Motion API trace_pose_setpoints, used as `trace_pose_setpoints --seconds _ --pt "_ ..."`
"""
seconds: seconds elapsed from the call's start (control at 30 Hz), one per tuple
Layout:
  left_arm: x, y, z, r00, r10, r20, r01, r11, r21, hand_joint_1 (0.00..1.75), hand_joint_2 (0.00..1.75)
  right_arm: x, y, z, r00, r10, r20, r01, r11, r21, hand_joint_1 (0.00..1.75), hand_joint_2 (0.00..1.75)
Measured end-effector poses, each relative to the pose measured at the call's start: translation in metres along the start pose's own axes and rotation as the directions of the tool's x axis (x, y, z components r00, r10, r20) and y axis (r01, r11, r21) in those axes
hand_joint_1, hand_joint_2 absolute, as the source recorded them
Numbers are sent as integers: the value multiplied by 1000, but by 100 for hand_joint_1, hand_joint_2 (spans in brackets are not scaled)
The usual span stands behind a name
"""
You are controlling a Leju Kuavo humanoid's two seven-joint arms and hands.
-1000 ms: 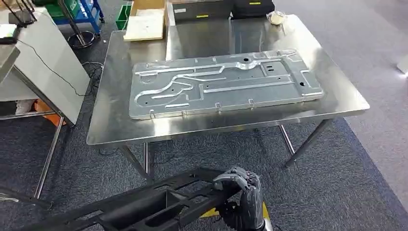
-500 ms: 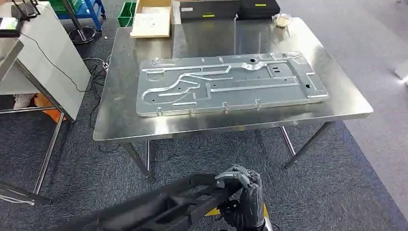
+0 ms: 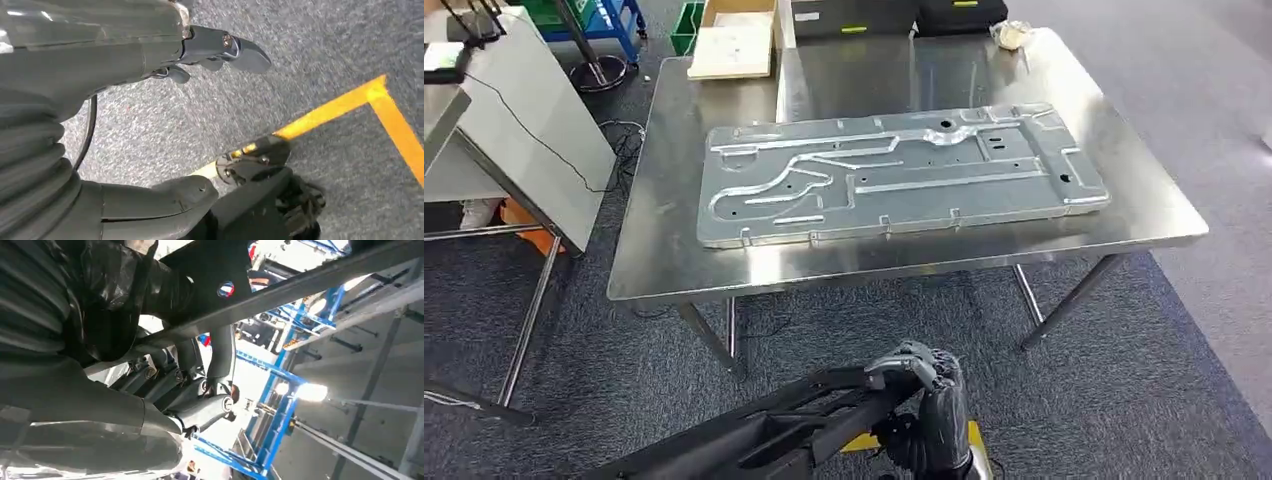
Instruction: Take the parts from the cabinet and place them on the table.
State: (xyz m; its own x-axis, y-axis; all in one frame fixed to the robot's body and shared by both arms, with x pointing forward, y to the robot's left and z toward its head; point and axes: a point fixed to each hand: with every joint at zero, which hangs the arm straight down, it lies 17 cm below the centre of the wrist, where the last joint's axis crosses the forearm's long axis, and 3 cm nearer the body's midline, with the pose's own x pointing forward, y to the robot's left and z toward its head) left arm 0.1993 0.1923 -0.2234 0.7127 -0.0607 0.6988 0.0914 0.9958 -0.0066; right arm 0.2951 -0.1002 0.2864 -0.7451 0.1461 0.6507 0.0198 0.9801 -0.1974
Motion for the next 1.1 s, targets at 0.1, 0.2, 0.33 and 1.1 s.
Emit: trace_pose_setpoints --seconds 0.1,0.2,0.33,1.1 --pt "-2 -1 1 1000 -4 -1 4 1000 -3 0 175 0 0 -1 1000 -2 0 2 1000 0 175 175" --pt "-4 -1 2 1000 -3 -6 3 1000 -2 0 175 0 1 -1 1000 -5 -1 5 1000 5 175 175" --pt "-3 0 1 1000 -8 -3 8 1000 0 0 175 -1 -1 -3 1000 2 1 -2 1000 -2 175 175" --pt "-2 0 1 1000 9 1 -9 1000 8 0 175 3 -3 -10 1000 6 12 -6 1000 0 175 175"
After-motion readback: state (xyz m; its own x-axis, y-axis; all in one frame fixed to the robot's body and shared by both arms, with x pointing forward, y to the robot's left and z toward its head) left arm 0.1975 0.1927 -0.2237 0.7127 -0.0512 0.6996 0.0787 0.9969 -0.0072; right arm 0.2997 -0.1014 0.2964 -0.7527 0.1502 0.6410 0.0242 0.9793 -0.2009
